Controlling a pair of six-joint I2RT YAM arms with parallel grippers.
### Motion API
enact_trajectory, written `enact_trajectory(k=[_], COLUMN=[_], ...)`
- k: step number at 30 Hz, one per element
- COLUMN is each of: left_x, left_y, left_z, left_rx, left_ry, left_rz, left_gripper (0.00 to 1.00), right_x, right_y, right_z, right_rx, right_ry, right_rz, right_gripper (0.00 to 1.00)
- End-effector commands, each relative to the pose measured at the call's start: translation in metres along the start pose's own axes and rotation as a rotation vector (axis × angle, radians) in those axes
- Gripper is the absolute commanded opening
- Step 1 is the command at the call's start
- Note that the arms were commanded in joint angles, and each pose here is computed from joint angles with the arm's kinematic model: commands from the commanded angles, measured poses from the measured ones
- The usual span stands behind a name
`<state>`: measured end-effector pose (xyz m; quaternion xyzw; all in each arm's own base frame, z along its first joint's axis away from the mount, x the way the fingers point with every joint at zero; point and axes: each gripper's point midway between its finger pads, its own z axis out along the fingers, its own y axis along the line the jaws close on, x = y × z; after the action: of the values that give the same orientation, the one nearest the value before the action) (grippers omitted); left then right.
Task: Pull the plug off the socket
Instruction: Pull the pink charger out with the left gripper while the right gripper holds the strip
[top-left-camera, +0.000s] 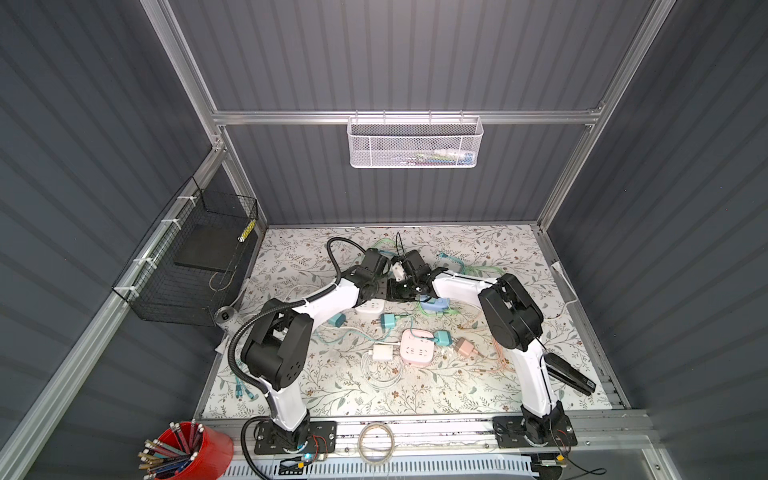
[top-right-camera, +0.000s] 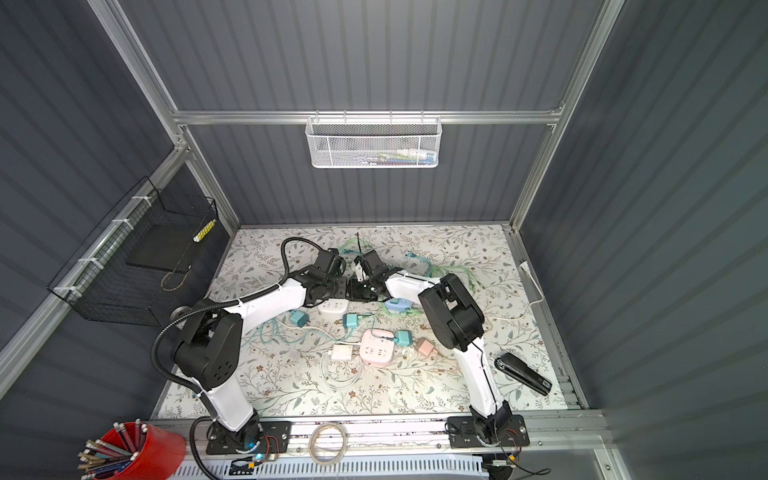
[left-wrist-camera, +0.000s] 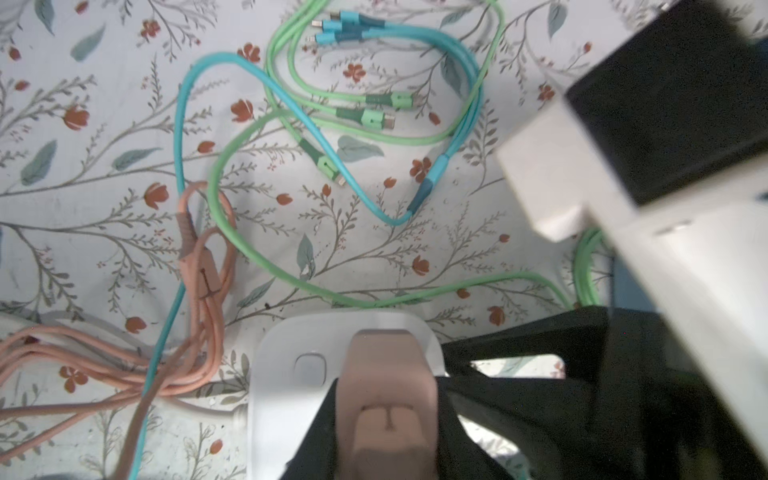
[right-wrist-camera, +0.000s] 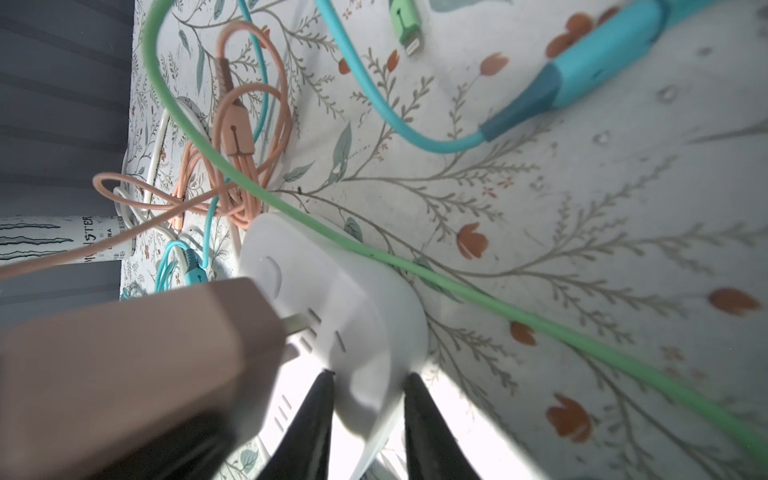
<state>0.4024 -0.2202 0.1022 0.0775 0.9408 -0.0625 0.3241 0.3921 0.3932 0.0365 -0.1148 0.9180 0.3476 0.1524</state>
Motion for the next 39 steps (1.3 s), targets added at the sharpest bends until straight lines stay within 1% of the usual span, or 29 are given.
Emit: enact_trajectory(k=[1,7,13,17,22,34,39], left_x=[-0.026,-0.025,-0.019,-0.02,-0.026,-0.032,-0.032], left_y=[-0.007,-0.004,0.002,0.002,0.003,0.028,0.036], left_z=[-0.016,-0.016,-0.016,-0.015,-0.012,-0.008,-0.005], left_rx=[0.02,0.003,-0.016,-0.005,0.024,0.059,0.1], left_ry=[-0.084,-0.074,-0.067,-0.062,-0.058,-0.052,-0.055], left_rz=[0.008,0.02,0.031,0.037,0.035,-0.028,-0.079], left_gripper=[0.03,0.03,0.04,0.04,0.05,0.06,0.06], right_x=[0.048,0.046,0.041,0.04,0.04,0.037,0.036], right_y=[-0.048,-0.046,-0.037,-0.032,-0.03,-0.024,-0.02], right_z=[0.014,0.013,0.01,0.008,0.006,0.002,0.001], right_rx=[0.156,0.152,0.116,0.095,0.087,0.065,0.055], right_ry=[0.131,0.124,0.101,0.099,0.101,0.092,0.088], right_rz=[0.057,0.054,0.035,0.025,0.019,0.003,-0.001], right_gripper=[0.3,0.31,0.36,0.39,0.39,0.42,0.44])
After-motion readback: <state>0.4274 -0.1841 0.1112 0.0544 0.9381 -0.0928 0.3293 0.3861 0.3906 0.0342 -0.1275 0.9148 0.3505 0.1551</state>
